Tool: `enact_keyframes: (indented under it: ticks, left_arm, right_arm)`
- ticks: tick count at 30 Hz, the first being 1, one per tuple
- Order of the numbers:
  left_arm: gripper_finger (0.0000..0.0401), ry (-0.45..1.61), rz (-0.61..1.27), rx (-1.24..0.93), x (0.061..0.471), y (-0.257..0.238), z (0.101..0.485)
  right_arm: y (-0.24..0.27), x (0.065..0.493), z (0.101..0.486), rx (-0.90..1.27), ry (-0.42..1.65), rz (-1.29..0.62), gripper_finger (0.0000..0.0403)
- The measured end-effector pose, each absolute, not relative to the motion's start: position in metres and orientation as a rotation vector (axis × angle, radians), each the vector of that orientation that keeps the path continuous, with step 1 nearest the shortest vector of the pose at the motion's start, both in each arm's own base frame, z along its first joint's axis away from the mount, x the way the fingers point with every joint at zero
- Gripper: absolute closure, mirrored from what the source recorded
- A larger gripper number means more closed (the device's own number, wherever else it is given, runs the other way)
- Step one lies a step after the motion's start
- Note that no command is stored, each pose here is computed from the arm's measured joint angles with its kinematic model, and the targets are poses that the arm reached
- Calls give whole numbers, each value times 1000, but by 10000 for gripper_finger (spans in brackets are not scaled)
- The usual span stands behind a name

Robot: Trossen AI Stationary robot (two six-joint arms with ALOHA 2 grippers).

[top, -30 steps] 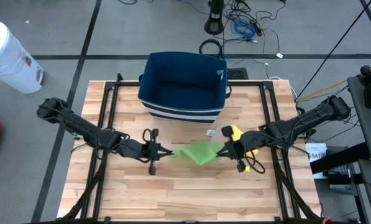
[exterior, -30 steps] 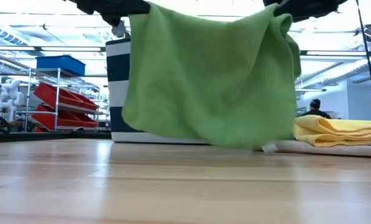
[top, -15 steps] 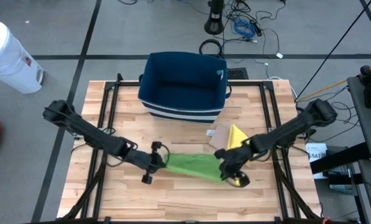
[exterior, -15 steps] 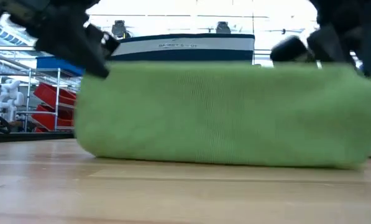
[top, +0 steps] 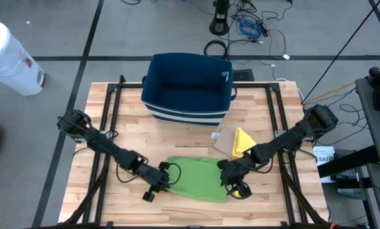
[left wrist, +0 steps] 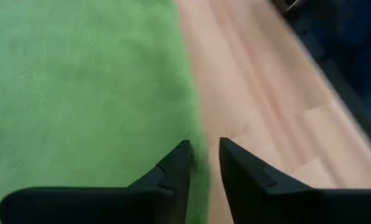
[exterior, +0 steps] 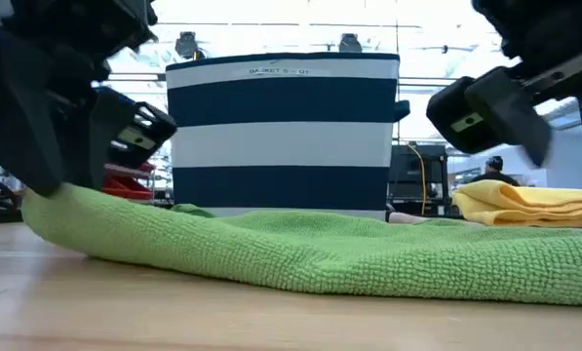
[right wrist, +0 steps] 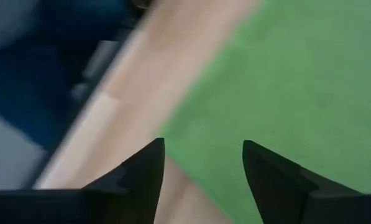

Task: Fold towel
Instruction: Fold the green towel

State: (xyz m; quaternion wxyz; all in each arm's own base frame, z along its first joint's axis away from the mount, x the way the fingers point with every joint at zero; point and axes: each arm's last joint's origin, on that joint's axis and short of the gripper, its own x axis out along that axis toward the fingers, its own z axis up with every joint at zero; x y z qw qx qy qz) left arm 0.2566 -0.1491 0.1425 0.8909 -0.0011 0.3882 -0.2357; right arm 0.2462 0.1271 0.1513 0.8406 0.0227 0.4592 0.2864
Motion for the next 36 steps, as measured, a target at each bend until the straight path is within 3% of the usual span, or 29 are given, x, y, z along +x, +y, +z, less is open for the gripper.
enact_keyframes:
  ticks: [7,17,28,36]
  left_arm:
    - [269,744,-517,-56,258,-161,152]
    - [260,704,-346,-7,263,-153,151]
    - [260,705,-322,-12,266,-148,151]
    - [260,705,-322,-12,266,-148,151]
  right_arm:
    - [110,235,159,-29,1041,295,220]
    - [105,239,147,62,1099,205,229]
    - [102,240,122,111,1113,147,234]
    - [101,239,118,66,1132,135,308]
